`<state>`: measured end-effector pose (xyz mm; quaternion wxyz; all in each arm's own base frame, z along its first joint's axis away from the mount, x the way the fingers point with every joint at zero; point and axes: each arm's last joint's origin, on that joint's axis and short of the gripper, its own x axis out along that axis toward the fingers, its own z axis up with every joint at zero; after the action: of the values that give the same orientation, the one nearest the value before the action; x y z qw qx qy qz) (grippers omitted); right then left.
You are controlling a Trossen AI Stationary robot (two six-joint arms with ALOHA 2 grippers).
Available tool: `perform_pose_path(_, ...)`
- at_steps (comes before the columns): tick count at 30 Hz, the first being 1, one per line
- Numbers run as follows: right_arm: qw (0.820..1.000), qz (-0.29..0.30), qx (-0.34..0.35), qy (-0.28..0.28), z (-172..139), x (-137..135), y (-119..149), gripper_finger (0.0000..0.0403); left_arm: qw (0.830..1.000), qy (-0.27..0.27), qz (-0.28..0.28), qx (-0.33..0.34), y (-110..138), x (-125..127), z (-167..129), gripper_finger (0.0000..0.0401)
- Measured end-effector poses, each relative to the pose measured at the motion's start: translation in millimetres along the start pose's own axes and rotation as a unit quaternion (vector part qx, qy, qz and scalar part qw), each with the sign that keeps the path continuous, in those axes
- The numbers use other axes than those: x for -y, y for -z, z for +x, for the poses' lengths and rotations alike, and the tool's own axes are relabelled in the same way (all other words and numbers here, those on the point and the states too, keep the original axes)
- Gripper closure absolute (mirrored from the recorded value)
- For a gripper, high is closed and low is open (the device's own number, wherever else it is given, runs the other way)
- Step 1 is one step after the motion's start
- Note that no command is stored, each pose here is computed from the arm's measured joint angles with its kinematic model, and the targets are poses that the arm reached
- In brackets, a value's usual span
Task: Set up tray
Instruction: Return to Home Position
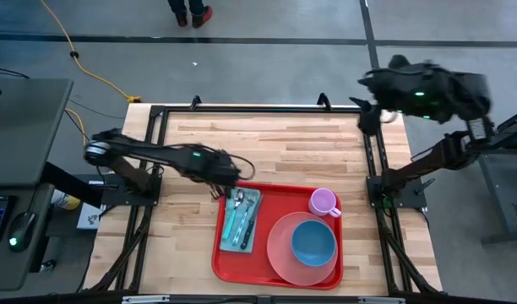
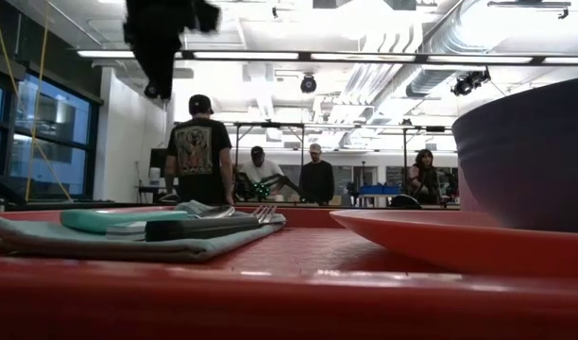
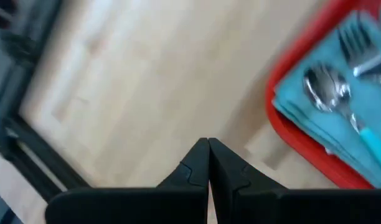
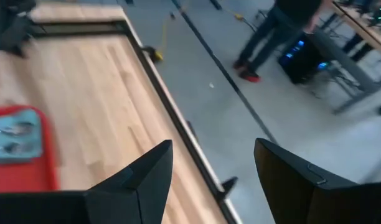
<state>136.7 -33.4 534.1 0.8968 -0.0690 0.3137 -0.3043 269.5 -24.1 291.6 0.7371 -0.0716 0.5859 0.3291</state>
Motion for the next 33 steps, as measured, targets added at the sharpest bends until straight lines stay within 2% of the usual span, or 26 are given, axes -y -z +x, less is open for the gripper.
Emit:
perform_pose_path(4, 0.998, 0.043, 0.037, -0.022, -30.0, 15.7, 15.5, 0.0197, 0.996, -0.024, -0.032, 0.084, 24.0, -35.1, -24.5, 0.0361)
perform_pose_path(9, 0.992, 0.083, 0.089, -0.015, -70.4, 38.9, 42.4, 0.0197, 0.986, -0.020, -0.086, 0.139, 72.4, -82.7, -28.4, 0.0361)
perform_pose_path(13, 0.984, 0.113, 0.135, -0.030, -99.7, 54.6, 65.5, 0.0197, 0.968, 0.031, -0.150, 0.197, 113.5, -113.3, -18.8, 0.0361)
perform_pose_path(17, 0.973, 0.155, 0.165, -0.036, -120.2, 66.0, 84.9, 0.0197, 0.937, 0.086, -0.159, 0.298, 136.7, -130.7, -15.7, 0.0361)
perform_pose_path(21, 0.972, 0.165, 0.166, -0.033, -125.6, 69.2, 93.5, 0.0197, 0.912, 0.095, -0.144, 0.373, 151.3, -145.7, -16.0, 0.0361)
perform_pose_path(25, 0.976, 0.154, 0.152, -0.038, -120.7, 65.9, 102.1, 0.0197, 0.905, 0.090, -0.124, 0.396, 163.8, -157.0, -13.1, 0.0361)
perform_pose_path(28, 0.979, 0.131, 0.152, -0.039, -104.8, 56.3, 108.5, 0.0197, 0.901, 0.088, -0.115, 0.409, 171.4, -162.9, -9.8, 0.0361)
perform_pose_path(30, 0.977, 0.115, 0.172, -0.048, -93.0, 48.6, 116.1, 0.0197, 0.898, 0.088, -0.109, 0.418, 176.9, -166.9, -7.3, 0.0361)
perform_pose_path(33, 0.961, 0.119, 0.239, -0.075, -78.6, 37.9, 132.0, 0.0197, 0.889, 0.098, -0.100, 0.436, 186.2, -174.8, -5.7, 0.0361)
